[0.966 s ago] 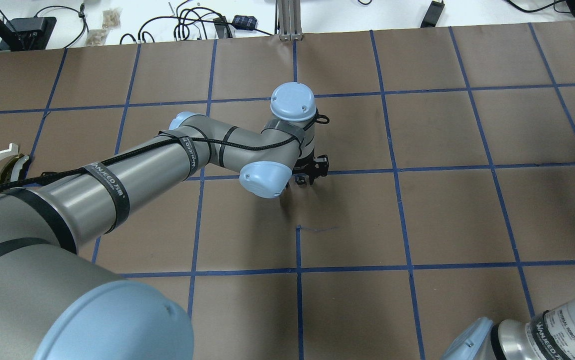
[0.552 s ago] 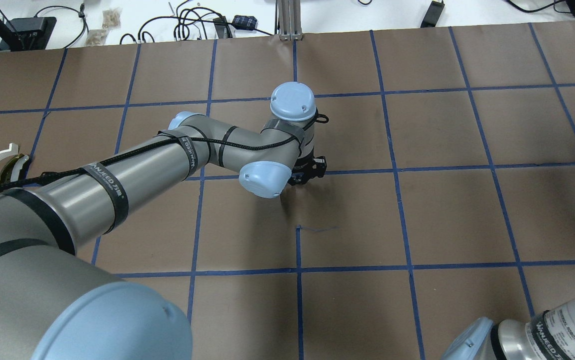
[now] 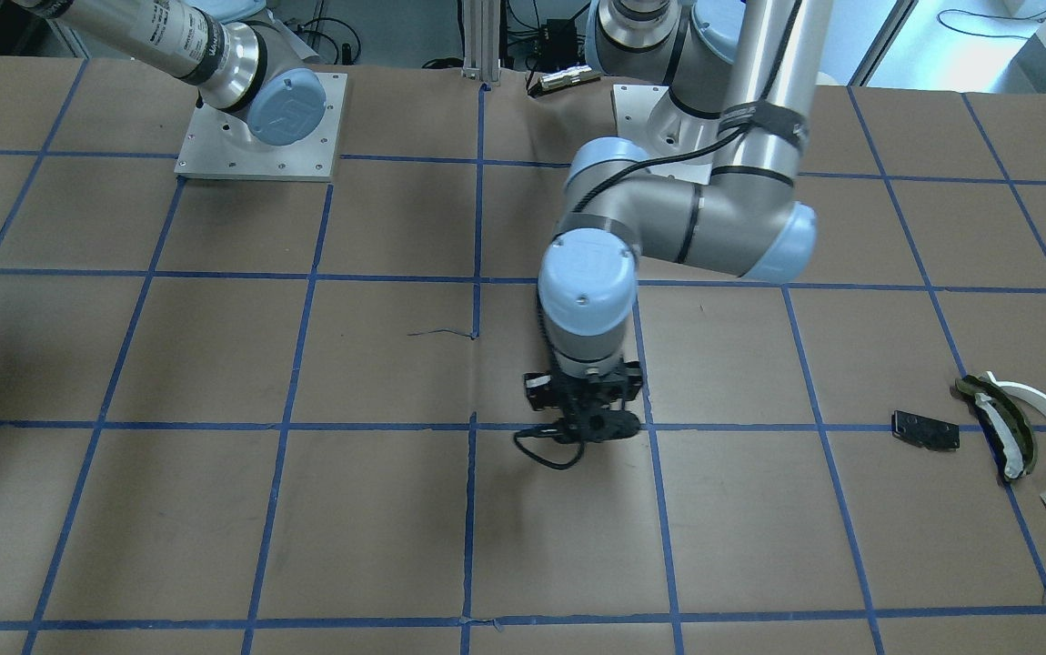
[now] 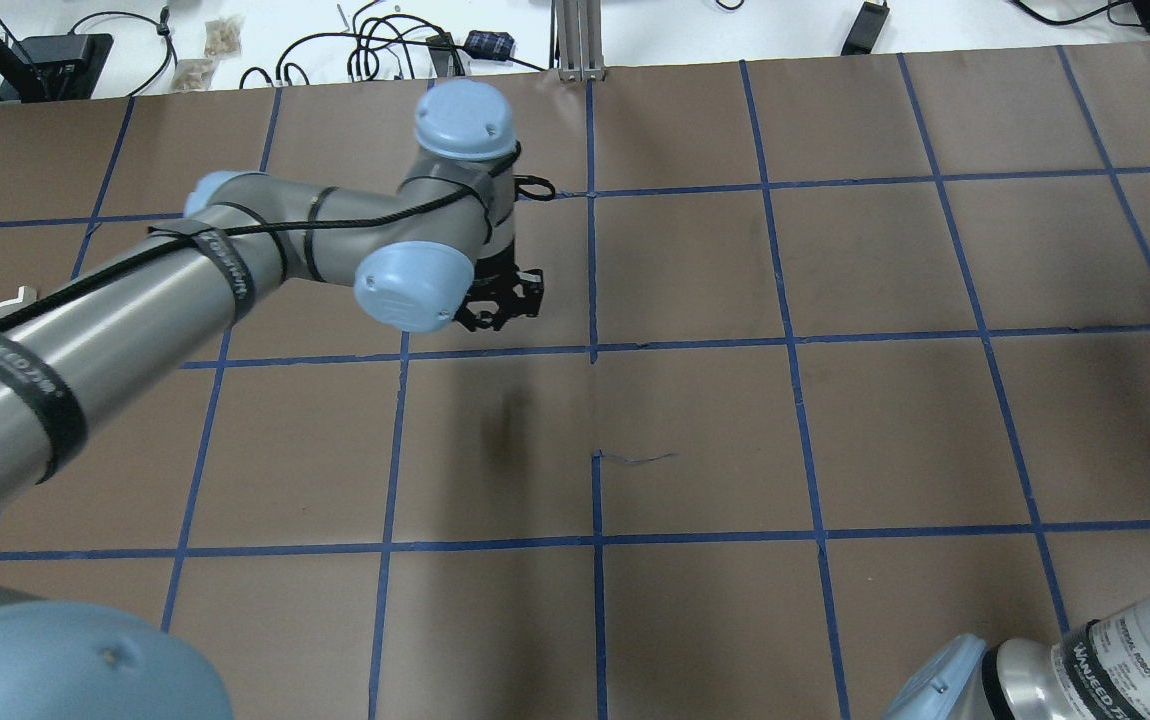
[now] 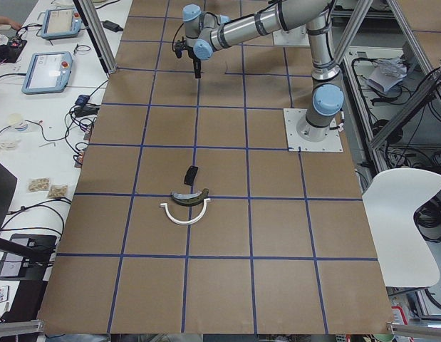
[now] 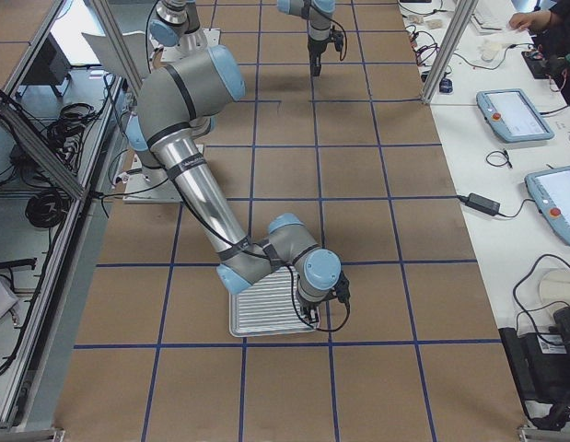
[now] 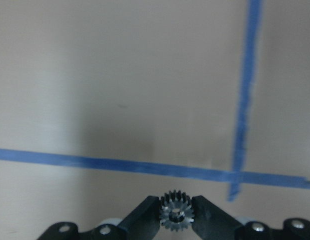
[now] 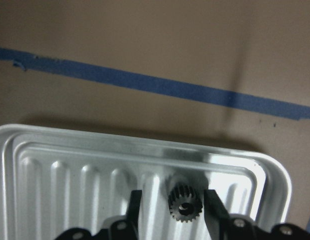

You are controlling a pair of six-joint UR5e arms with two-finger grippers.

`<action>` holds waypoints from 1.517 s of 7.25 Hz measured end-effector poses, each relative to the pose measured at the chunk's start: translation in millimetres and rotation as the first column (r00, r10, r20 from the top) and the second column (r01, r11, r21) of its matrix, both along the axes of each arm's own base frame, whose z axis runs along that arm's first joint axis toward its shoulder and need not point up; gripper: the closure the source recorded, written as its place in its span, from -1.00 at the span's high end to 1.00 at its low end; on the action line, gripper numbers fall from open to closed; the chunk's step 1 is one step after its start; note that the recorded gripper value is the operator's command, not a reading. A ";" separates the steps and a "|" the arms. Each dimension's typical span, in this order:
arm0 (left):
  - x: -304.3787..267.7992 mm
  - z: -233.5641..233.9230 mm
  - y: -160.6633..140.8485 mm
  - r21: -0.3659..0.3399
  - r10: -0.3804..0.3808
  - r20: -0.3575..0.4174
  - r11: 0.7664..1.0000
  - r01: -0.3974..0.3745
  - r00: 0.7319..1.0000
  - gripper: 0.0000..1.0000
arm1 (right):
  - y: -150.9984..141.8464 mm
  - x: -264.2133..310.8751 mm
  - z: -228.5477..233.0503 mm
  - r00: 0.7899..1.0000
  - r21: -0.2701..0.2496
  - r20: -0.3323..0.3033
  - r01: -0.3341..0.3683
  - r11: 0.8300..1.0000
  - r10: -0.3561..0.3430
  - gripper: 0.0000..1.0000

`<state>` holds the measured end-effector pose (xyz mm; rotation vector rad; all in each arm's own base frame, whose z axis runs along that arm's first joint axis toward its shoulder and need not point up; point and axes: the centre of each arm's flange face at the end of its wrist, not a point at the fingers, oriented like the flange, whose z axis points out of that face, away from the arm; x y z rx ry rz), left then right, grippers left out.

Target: Place bearing gear from tray to pile

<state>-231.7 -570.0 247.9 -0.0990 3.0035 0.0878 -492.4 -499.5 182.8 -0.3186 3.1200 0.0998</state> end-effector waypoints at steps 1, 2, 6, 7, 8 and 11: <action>73.0 15.2 -5.0 0.025 -0.025 0.008 0.999 0.025 1.000 -1.00 | -0.8 -1.8 -1.0 1.000 -0.006 -0.012 -0.003 1.000 0.003 -0.12; 145.5 16.4 0.3 0.056 -0.061 -0.007 0.997 0.062 0.998 -1.00 | -1.1 -2.5 -1.1 1.000 -0.009 -0.019 -0.004 1.000 0.004 -0.31; 363.8 -30.4 56.0 0.102 -0.061 -0.085 0.992 0.070 0.995 -1.00 | -1.5 -3.7 2.1 1.000 -0.011 -0.026 -0.005 1.000 0.005 -0.67; 392.4 -36.7 66.8 0.086 -0.069 -0.091 0.993 0.076 0.993 -0.89 | -2.3 -3.6 10.8 1.000 -0.010 -0.029 -0.003 1.000 0.002 -0.67; 408.1 -40.7 73.5 0.079 -0.083 -0.095 0.993 0.090 0.992 -0.80 | -3.4 1.3 31.0 1.000 -0.008 -0.025 0.002 1.000 -0.002 -0.67; 430.1 -63.7 81.7 0.076 -0.109 -0.106 0.990 0.118 0.988 0.75 | -40.3 110.7 147.0 1.000 0.002 -0.011 0.015 1.000 -0.015 -0.66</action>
